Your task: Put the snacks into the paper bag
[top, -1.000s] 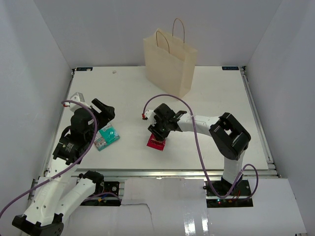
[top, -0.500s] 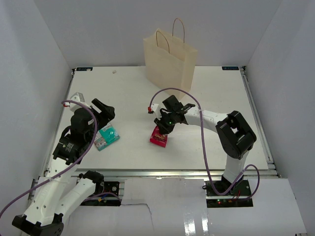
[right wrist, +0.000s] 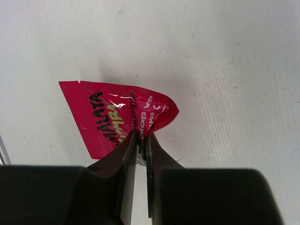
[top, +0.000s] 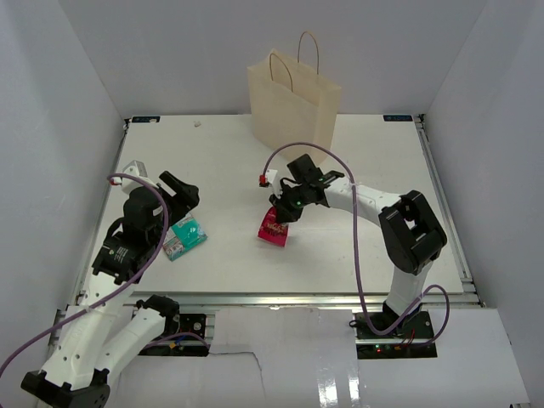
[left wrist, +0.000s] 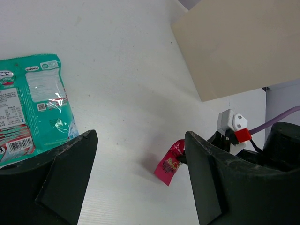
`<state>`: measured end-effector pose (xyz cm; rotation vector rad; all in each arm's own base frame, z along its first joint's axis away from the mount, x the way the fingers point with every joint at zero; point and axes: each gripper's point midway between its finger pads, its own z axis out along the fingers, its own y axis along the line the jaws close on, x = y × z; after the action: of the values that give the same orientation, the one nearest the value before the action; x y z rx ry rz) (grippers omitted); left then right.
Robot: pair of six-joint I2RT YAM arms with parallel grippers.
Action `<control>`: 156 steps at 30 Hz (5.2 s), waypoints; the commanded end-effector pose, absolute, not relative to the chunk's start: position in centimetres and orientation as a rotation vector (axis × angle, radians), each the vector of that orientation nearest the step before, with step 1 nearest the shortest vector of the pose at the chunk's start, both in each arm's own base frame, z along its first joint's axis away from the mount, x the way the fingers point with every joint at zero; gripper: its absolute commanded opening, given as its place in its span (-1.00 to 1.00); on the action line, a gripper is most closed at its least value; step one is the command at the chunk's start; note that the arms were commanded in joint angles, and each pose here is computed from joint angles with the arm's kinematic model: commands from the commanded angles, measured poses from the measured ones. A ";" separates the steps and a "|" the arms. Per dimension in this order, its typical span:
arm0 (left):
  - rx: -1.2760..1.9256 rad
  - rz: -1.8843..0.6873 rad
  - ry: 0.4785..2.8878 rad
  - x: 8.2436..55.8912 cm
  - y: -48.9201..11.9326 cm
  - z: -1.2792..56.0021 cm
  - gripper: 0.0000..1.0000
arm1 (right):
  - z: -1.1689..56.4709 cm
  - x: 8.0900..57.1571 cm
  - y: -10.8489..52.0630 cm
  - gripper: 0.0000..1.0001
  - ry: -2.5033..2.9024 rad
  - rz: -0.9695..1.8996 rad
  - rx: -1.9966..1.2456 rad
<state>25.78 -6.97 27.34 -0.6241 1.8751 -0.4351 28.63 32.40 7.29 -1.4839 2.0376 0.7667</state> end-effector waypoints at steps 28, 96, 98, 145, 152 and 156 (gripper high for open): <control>-0.623 -0.429 1.956 26.2 -7.7 24.0 0.71 | 49.1 49.2 21.7 -0.85 1.262 0.296 -0.642; -1.081 -0.325 2.391 26.0 2.6 5.4 0.73 | 12.3 25.0 26.6 0.80 1.735 1.195 -1.542; -1.102 -0.312 2.400 25.8 2.7 5.2 0.79 | 12.2 24.9 26.6 0.80 1.732 1.205 -1.540; -0.845 -0.692 2.277 30.4 -0.9 8.2 -1.00 | 10.8 25.6 27.1 0.80 1.845 1.214 -1.515; -0.753 -0.931 2.184 31.0 -3.5 10.7 -1.00 | 12.0 25.9 28.4 0.80 1.851 1.273 -1.471; -0.713 -1.024 2.137 31.4 -4.6 12.1 -1.00 | 13.2 25.8 29.4 0.80 1.903 1.396 -1.368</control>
<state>30.52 -3.04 8.71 -0.8343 2.2417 -0.8761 25.57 27.98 11.05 -1.4505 1.9082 1.2829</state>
